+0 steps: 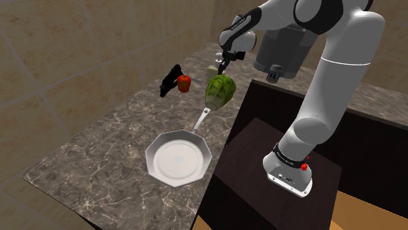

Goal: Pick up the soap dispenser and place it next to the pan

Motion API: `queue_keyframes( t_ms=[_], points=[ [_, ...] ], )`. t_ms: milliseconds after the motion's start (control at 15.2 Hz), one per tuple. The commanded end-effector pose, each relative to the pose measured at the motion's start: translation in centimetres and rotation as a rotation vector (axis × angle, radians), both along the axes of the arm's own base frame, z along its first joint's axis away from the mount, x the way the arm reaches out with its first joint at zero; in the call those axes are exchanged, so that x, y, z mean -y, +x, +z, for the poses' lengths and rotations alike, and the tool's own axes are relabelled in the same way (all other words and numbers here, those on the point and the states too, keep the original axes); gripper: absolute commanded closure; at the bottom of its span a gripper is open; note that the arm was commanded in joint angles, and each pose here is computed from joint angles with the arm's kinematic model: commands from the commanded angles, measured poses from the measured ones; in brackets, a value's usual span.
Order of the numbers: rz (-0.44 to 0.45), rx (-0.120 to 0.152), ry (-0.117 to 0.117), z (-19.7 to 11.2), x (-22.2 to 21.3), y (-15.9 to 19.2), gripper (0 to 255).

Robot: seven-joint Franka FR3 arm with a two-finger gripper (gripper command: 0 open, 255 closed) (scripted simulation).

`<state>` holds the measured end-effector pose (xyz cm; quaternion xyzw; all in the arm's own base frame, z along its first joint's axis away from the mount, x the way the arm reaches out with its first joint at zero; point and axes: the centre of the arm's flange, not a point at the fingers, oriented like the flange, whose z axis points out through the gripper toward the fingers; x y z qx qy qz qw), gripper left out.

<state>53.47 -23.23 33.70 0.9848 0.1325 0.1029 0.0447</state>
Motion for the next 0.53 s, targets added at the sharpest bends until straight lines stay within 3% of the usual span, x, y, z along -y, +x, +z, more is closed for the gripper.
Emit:
queue_keyframes(
  t_ms=[0, 462],
  points=[
    [0.0, 0.0, 0.0, 1.0, 0.1, 0.0, 255],
    [0.0, 0.0, 0.0, 4.7, 0.1, 0.0, 255]
  ],
)
